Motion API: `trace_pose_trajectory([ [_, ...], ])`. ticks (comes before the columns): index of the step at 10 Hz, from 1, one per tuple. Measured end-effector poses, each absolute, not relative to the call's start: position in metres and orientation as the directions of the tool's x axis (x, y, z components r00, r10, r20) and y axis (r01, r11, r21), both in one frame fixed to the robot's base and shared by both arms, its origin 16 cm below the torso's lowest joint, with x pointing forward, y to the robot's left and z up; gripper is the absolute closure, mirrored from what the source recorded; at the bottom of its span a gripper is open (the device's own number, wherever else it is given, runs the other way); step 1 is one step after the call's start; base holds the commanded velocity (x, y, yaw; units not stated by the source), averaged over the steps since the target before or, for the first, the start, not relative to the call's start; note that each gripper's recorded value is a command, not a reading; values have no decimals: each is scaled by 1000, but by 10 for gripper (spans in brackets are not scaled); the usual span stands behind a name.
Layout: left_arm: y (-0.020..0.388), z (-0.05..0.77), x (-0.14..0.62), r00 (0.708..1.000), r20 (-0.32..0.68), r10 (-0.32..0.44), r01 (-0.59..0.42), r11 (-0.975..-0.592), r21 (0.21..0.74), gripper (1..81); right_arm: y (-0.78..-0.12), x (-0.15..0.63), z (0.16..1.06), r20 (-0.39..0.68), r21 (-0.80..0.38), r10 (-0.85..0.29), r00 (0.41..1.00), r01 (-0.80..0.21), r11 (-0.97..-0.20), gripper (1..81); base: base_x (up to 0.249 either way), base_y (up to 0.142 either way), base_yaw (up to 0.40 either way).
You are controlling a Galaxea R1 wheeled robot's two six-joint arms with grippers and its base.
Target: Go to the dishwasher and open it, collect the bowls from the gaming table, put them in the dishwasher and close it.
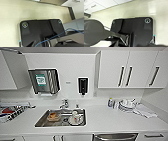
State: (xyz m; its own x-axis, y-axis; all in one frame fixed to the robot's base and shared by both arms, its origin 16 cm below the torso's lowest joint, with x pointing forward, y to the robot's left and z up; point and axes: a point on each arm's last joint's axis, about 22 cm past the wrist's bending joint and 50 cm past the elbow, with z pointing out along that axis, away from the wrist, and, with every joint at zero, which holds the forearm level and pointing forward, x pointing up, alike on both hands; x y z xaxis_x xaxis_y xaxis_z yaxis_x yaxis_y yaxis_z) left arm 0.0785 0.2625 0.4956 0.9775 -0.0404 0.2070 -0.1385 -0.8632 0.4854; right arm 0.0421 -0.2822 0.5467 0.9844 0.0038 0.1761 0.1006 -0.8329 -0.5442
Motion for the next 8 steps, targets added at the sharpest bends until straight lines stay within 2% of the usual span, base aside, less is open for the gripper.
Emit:
trace_pose_trajectory([
  [3,267,517,108,968,250,-34,-163,-842,515,10,-282,80,559,229,-559,-2,973,130,-819,10,0,0,0],
  [8,306,616,168,922,386,-15,-244,-799,550,10,-307,147,574,311,-544,-24,950,157,-824,10,0,0,0],
])
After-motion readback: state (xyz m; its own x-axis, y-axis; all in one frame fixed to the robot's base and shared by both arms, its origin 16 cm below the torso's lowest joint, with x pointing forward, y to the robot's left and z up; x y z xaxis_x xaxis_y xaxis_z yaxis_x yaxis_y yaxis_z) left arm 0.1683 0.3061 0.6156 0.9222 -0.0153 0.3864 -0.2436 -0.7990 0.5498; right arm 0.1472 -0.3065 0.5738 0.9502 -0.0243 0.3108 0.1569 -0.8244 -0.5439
